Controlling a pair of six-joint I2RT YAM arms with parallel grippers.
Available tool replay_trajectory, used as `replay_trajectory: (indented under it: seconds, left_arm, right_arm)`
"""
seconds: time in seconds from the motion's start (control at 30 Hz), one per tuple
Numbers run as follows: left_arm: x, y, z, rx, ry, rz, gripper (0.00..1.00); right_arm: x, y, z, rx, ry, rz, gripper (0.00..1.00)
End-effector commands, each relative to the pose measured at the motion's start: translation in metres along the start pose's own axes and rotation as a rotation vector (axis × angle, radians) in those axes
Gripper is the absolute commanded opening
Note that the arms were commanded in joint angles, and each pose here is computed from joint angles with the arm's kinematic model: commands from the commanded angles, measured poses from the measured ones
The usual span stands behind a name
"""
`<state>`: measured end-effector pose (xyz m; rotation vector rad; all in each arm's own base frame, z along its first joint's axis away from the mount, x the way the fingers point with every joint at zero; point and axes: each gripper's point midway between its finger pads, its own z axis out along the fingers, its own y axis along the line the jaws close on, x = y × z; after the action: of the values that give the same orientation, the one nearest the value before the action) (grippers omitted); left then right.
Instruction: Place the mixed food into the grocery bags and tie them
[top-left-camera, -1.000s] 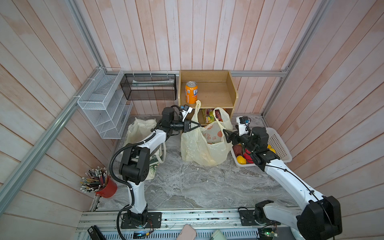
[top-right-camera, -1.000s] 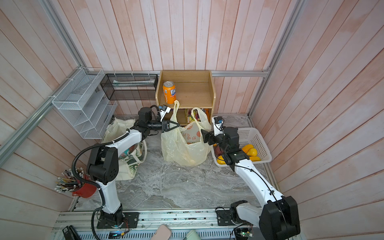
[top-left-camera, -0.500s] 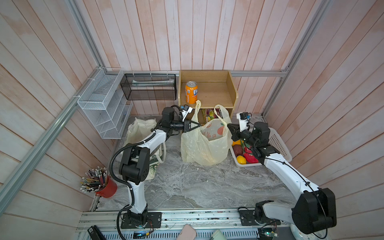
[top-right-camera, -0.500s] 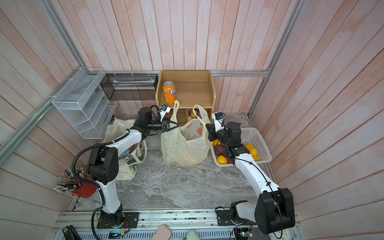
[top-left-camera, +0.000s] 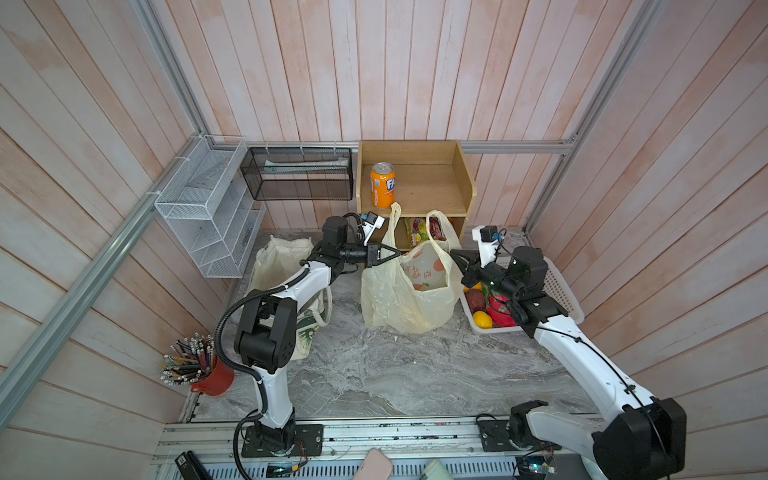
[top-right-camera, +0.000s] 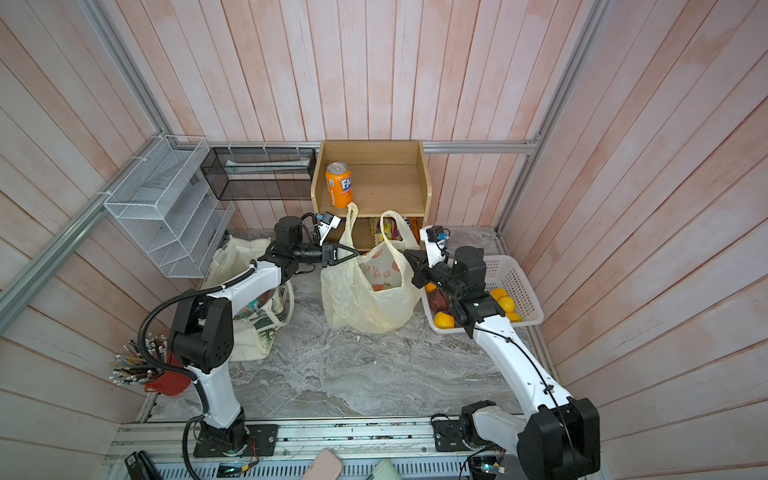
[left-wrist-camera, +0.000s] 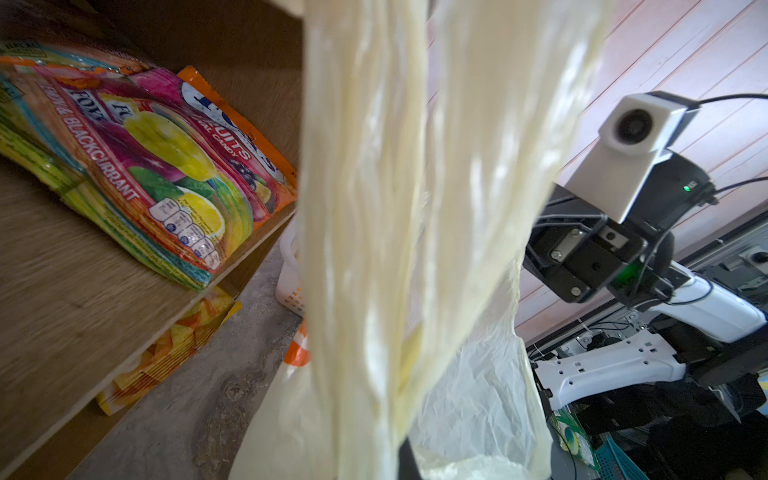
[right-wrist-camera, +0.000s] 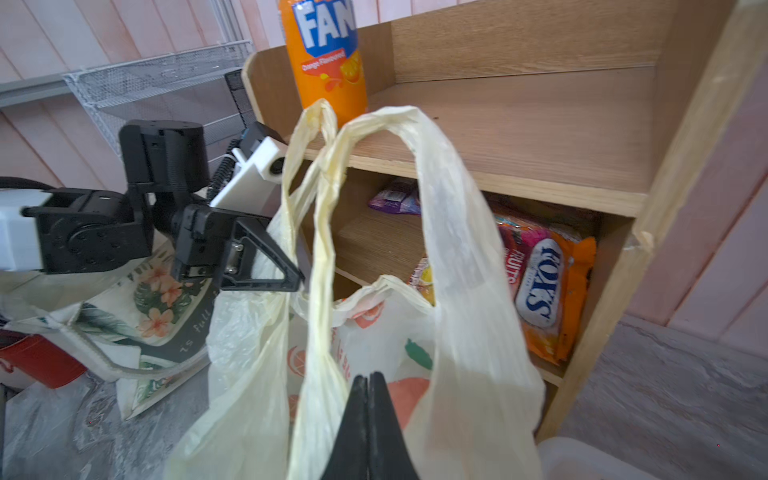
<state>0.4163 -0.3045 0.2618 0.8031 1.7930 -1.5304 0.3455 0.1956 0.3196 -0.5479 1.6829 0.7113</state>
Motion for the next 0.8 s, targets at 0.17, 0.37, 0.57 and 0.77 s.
replay_trajectory:
  seconds: [0.17, 0.37, 0.57, 0.77]
  left_arm:
    - [0.010, -0.018, -0.003, 0.011, 0.017, 0.030, 0.00]
    - [0.007, -0.017, -0.002, 0.012, 0.013, 0.032, 0.00]
    - [0.001, -0.017, 0.000, 0.019, 0.011, 0.039, 0.00]
    - [-0.002, -0.017, 0.000, 0.021, 0.009, 0.045, 0.00]
  right_arm:
    - [-0.004, -0.001, -0.011, 0.100, 0.012, -0.032, 0.66]
    - [-0.013, 0.004, -0.034, 0.131, -0.042, -0.049, 0.98]
    - [0.003, 0.007, -0.041, 0.176, -0.031, -0.069, 0.98]
    - [0.023, 0.008, -0.036, 0.228, 0.000, -0.097, 0.98]
